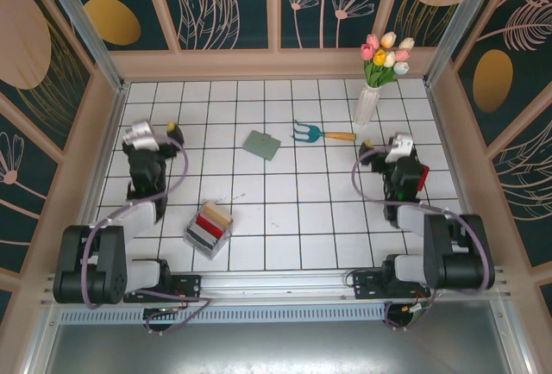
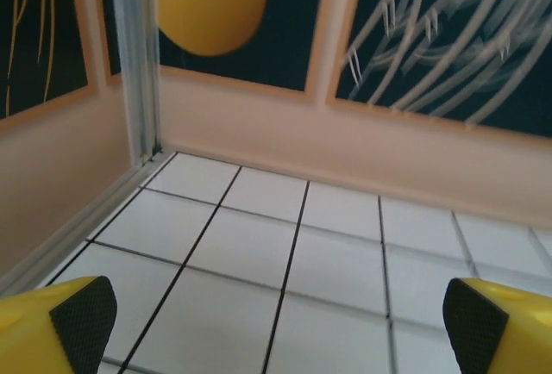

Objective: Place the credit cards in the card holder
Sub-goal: Move the card holder to the bottom-center of the table.

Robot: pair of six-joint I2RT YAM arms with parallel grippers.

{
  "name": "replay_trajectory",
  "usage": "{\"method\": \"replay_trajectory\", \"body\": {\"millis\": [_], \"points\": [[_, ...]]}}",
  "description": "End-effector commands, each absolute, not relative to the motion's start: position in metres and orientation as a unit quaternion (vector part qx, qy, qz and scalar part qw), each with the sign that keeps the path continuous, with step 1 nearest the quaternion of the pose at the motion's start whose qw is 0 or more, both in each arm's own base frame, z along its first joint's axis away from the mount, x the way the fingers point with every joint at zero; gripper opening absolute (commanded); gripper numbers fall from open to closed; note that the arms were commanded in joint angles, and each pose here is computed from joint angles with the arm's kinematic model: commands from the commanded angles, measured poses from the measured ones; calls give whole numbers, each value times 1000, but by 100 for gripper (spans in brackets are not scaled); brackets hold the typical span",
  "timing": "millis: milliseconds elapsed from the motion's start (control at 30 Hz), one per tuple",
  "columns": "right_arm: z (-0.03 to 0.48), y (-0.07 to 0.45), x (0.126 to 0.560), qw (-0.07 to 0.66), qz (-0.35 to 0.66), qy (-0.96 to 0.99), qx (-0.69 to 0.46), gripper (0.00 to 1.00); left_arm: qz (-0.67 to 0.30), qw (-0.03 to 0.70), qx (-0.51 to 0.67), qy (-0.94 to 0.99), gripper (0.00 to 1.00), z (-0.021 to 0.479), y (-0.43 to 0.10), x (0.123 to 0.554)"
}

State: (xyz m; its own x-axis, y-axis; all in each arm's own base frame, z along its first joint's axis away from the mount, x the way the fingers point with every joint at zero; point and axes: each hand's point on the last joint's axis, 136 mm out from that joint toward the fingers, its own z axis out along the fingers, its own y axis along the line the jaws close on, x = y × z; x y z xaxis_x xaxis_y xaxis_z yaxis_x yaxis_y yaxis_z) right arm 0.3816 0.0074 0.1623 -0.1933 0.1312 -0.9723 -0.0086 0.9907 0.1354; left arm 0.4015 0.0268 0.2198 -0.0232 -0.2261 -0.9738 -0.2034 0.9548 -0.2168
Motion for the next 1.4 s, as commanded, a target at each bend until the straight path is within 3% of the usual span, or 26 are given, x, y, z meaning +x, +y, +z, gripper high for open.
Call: {"method": "replay_trajectory", "body": {"millis": [0, 100, 200, 367, 567, 867, 1033, 1233, 1367], "points": [[175, 12, 388, 546, 108, 824, 109, 99, -73, 598, -222, 767, 99, 224, 21, 424], [180, 42, 385, 481, 207, 844, 114, 99, -237, 544, -117, 796, 99, 236, -50, 456], [187, 74, 371, 453, 302, 833, 97, 96, -310, 489, -94, 810, 99, 229, -89, 479], [191, 108, 353, 432, 361, 823, 76, 82, -308, 396, -35, 864, 96, 184, -154, 500], [176, 137, 341, 399, 362, 841, 53, 79, -309, 280, 2, 909, 87, 112, -217, 494], [154, 144, 331, 372, 361, 852, 69, 79, -329, 214, 5, 920, 84, 59, -271, 501], [130, 140, 323, 344, 347, 868, 86, 79, -322, 171, 18, 931, 80, 33, -286, 482], [113, 135, 313, 320, 329, 883, 100, 79, -342, 128, 66, 929, 76, 19, -312, 422], [103, 140, 300, 294, 339, 888, 101, 72, -385, 106, 97, 912, 76, 25, -341, 371]]}}
